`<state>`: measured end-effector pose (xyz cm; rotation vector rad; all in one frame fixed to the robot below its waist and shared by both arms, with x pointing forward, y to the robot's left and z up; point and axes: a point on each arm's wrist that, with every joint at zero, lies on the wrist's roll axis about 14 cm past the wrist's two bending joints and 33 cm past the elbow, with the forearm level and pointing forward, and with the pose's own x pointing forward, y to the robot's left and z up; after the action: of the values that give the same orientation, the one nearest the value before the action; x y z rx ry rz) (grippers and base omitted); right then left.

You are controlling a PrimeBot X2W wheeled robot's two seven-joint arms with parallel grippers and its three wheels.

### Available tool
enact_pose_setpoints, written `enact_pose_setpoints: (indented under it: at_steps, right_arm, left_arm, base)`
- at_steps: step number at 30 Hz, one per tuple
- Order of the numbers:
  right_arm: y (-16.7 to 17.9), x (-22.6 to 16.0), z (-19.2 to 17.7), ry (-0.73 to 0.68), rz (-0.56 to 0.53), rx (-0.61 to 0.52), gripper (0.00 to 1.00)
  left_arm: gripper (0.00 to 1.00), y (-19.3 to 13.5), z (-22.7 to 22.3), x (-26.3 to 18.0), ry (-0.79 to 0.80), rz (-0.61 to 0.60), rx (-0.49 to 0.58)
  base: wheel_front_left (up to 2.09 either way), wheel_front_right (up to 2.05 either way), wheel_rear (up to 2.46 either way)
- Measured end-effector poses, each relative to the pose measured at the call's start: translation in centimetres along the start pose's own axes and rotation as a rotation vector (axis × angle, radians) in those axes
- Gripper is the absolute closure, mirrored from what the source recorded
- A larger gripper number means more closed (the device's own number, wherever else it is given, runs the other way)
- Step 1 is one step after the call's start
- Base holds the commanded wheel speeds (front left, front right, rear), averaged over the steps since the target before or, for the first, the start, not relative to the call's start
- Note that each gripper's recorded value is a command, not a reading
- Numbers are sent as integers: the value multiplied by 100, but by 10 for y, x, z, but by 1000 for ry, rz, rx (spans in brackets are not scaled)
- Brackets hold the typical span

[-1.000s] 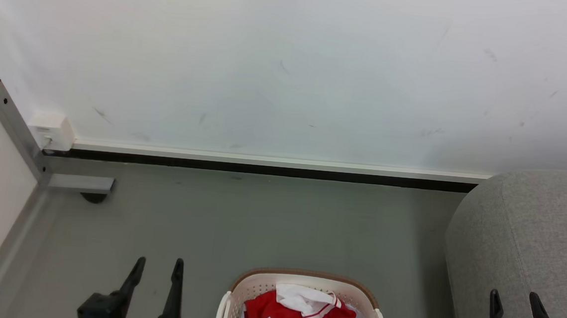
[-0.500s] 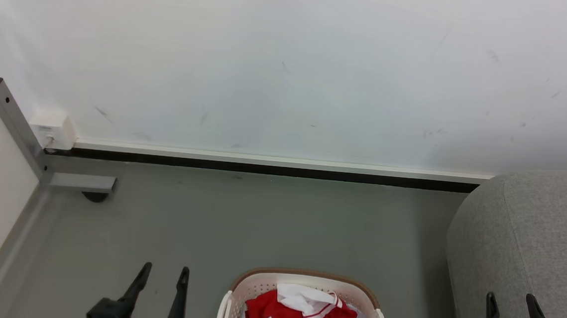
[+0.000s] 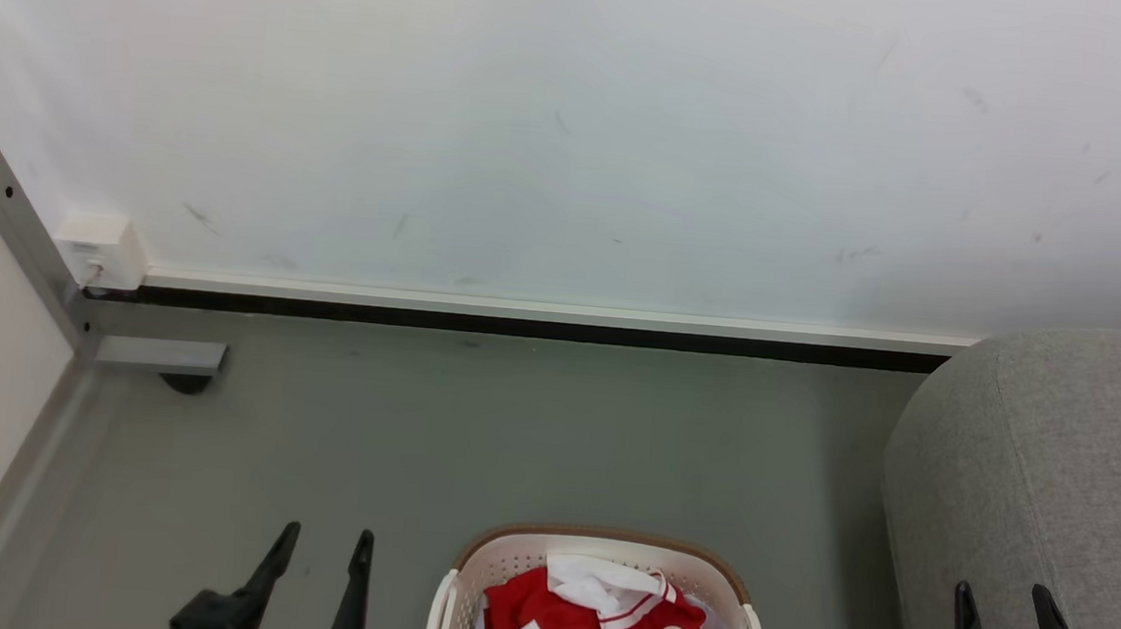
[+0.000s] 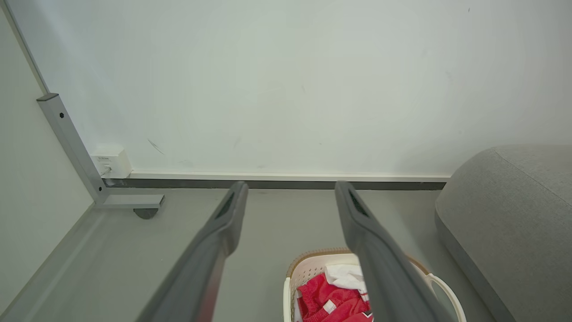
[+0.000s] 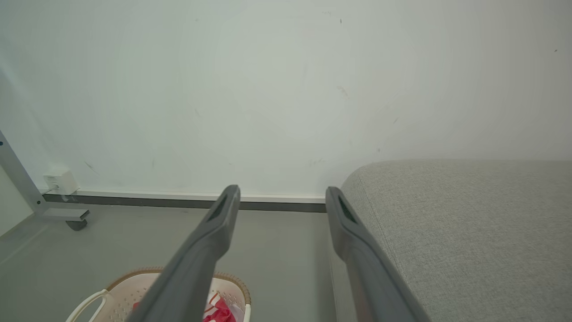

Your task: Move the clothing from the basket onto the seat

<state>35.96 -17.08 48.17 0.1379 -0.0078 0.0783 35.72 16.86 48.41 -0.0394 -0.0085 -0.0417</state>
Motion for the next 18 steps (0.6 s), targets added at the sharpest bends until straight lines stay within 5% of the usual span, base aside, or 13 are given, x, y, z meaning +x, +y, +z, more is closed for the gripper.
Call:
enact_pose_setpoints:
  at_steps: [10,18]
  right_arm:
    - [-1,4,-1,1,-4,3,0]
    - [-2,42,10,-41,5,-4,0]
  left_arm:
    - [0,-7,-6,9,17,-32,-2]
    - [0,-40,-8,60,18,-176,19]
  base:
    - [0,0,0]
    - [0,0,0]
